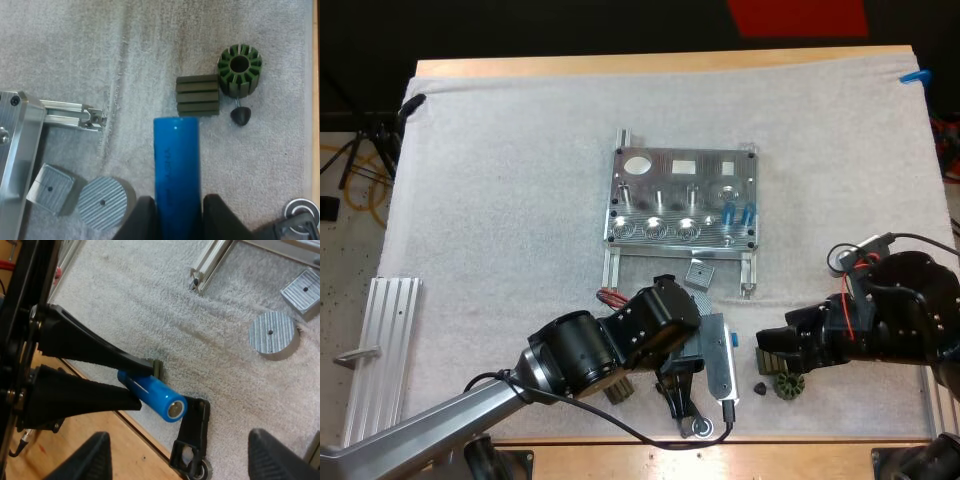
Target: Load cells from right to left
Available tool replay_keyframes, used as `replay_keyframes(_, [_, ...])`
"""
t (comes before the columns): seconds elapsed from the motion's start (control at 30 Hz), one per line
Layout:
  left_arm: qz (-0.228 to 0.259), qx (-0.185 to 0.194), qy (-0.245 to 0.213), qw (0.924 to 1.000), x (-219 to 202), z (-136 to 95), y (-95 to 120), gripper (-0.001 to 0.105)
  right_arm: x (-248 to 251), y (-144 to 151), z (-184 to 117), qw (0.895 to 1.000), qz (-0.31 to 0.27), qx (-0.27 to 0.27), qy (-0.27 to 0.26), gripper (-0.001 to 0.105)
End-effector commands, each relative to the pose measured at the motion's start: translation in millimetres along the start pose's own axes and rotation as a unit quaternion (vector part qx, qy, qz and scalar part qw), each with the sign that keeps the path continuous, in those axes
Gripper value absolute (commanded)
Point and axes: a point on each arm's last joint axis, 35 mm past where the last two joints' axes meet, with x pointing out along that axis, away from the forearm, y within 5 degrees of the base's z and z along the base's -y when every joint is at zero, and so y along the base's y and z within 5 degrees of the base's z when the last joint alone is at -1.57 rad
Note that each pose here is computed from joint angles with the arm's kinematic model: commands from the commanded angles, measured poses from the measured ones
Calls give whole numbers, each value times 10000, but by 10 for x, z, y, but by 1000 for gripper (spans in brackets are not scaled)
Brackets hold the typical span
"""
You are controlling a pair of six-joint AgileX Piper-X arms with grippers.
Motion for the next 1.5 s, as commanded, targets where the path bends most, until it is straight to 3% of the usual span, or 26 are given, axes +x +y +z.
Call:
replay_keyframes(0.0, [9, 20, -167, 9999, -41, 34, -2, 0, -10, -2, 18, 10000, 38, -8, -64, 58])
replay_keyframes(0.2, [91, -108, -586, 9982, -48, 126, 17, 0, 56, -22, 10, 9993, 213, 247, -167, 58])
replay_keyframes(0.33, [-51, -99, -678, 9976, -50, 142, 9, 0, 138, -58, -26, 9983, 280, 459, -218, 58])
replay_keyframes(0.5, [-82, -95, -699, 9975, -51, 146, 7, 0, 251, -82, -77, 9926, 776, 896, -272, 58])
replay_keyframes(0.93, [-90, -102, -838, 9964, -55, 175, 11, 0, 356, -148, -119, 9936, 543, 968, -196, 54])
replay_keyframes(1.3, [-132, -133, -835, 9963, -55, 174, 8, 0, 534, -215, -31, 9901, 843, 1114, -160, 53])
replay_keyframes(1.47, [-116, -139, -832, 9964, -55, 173, 9, 0, 536, -216, -31, 9900, 844, 1116, -156, 35])
